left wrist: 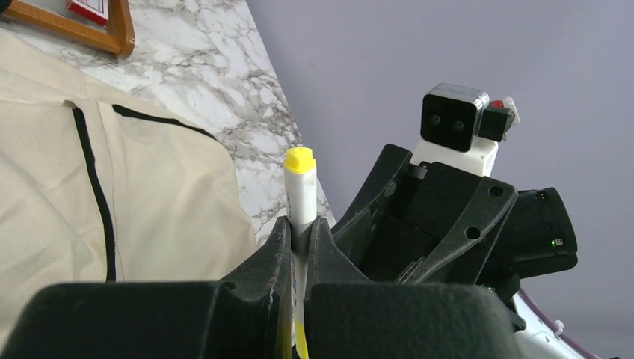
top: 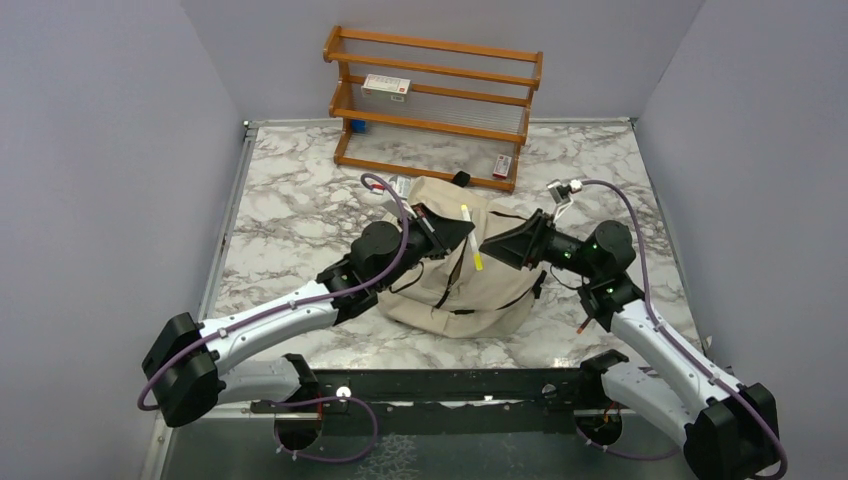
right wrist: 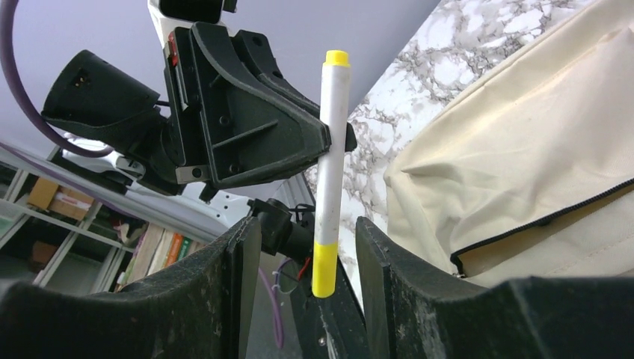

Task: Pack the student bag
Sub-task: Place the stationery in the student bag.

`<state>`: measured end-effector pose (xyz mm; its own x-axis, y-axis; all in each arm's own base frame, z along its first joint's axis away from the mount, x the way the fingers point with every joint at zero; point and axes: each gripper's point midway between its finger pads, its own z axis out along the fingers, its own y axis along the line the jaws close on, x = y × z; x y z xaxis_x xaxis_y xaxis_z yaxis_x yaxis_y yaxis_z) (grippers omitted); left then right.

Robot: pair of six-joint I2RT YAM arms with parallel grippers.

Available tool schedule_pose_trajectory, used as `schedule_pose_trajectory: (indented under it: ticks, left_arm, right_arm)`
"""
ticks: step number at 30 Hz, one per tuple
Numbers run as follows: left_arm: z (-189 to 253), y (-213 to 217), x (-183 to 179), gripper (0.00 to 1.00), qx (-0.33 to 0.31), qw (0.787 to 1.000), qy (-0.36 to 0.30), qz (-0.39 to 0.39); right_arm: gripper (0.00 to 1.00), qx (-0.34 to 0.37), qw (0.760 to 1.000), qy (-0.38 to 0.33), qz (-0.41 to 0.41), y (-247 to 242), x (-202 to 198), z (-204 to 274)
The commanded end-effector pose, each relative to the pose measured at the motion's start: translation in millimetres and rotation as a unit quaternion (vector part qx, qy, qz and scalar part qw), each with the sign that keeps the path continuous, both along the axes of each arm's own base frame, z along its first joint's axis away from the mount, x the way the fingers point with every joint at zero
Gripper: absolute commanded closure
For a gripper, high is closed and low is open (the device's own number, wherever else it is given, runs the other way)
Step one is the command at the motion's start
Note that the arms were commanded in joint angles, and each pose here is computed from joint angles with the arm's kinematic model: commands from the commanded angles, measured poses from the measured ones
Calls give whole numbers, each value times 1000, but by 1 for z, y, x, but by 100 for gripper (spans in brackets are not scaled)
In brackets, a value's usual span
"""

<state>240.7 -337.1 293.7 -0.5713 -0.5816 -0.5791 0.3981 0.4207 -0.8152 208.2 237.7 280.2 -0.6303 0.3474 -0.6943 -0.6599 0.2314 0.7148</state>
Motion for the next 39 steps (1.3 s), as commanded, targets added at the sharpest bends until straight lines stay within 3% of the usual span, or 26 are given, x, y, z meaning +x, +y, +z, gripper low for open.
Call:
schedule_pose_trajectory:
  ticks: [1, 7, 18, 30, 32, 34, 36, 39]
  left_arm:
    - [21, -13, -3, 100, -38, 999, -11, -26]
    - [21, -14, -5, 100, -49, 998, -6, -34]
    - [23, -15, -8, 100, -61, 997, -2, -41]
    - [22, -13, -10, 99, -61, 997, -4, -42]
    - [17, -11, -9, 83, -56, 998, -4, -37]
    - [15, -8, -10, 53, -49, 998, -10, -36]
    - [12, -7, -12, 35, -29, 999, -22, -40]
    - [-13, -6, -8, 26, 50, 998, 2, -35]
  right_arm:
    - [46, 22, 1000, -10, -5, 2, 2, 7]
    - [58, 23, 1000, -4, -3, 2, 1, 5]
    - [60, 24, 1000, 6, 15, 8, -2, 2]
    - [93, 27, 1000, 11, 0, 5, -2, -1]
    - [99, 18, 1000, 17, -9, 4, 0, -5]
    - [99, 1, 999, 33, -36, -1, 4, -10]
    - [99, -17, 996, 44, -76, -10, 11, -12]
    - [99, -56, 986, 71, -142, -27, 20, -26]
